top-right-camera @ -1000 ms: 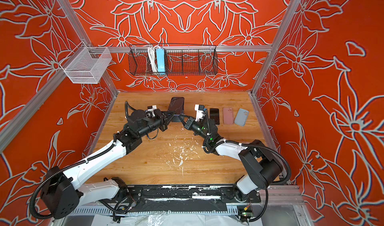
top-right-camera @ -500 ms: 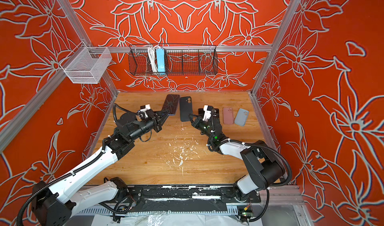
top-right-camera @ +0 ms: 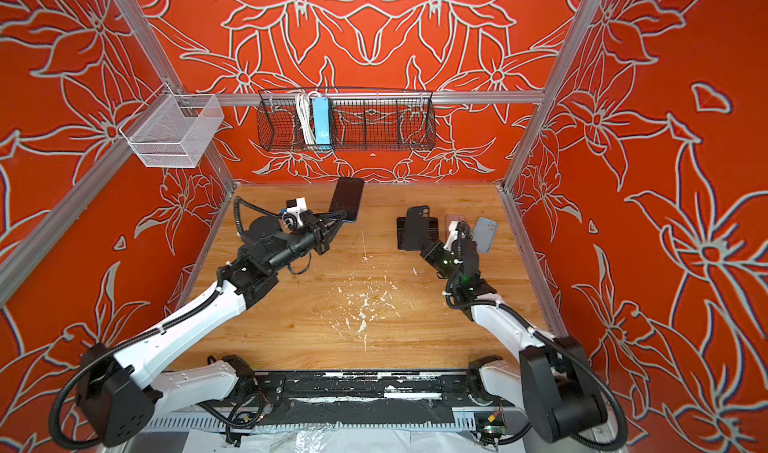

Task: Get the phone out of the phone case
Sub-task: 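Lower the black case onto the table with the right gripper and release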

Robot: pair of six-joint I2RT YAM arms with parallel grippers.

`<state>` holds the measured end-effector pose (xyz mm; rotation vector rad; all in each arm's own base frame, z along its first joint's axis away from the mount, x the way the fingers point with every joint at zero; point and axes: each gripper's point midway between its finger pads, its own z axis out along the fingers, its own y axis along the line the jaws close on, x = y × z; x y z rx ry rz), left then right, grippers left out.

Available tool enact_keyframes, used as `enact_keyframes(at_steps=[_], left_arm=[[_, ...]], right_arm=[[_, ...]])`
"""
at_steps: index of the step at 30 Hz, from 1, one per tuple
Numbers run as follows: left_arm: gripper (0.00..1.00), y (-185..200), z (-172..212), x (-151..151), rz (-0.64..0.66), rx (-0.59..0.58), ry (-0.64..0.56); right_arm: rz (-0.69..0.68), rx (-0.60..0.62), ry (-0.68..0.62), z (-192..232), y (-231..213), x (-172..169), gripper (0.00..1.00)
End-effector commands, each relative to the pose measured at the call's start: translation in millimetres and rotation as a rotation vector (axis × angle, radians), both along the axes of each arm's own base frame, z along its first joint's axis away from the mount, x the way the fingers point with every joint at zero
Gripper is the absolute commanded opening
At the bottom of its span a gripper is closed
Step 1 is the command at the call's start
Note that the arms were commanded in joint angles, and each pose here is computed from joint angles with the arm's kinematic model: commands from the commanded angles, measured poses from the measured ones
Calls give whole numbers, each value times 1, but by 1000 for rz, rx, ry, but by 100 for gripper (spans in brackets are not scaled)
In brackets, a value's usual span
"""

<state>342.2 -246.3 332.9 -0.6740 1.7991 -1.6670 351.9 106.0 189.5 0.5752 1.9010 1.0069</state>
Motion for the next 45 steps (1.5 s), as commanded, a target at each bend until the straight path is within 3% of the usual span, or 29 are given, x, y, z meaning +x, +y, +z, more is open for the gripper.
enact_keyframes(at_steps=[1,6,14,27,31,35,37,40,45], left_arm=[[0,-8,16,16,-4,48,-159],[0,-17,-4,44,20,170,-207],[0,-37,-45,81,1,249,-216],[0,-35,-76,111,2,248,-161],[0,-36,-83,119,-5,219,-150],[0,-37,-91,125,-7,258,-149],[0,-38,-97,127,-12,287,-137],[0,-40,-111,131,-17,297,-116],[0,-42,-138,136,-10,311,-72]], right_arm=[[57,-47,187,-31,-23,-35,2],[54,-27,288,-44,-56,-60,2],[51,-43,428,-79,-77,-81,2],[-25,-74,586,-132,-110,-90,6],[-41,-76,629,-143,-117,-92,14],[-100,-125,659,-148,-130,-96,43],[-128,-154,667,-147,-136,-97,52],[-168,-204,675,-142,-146,-98,60],[-210,-272,642,-122,-158,-96,64]])
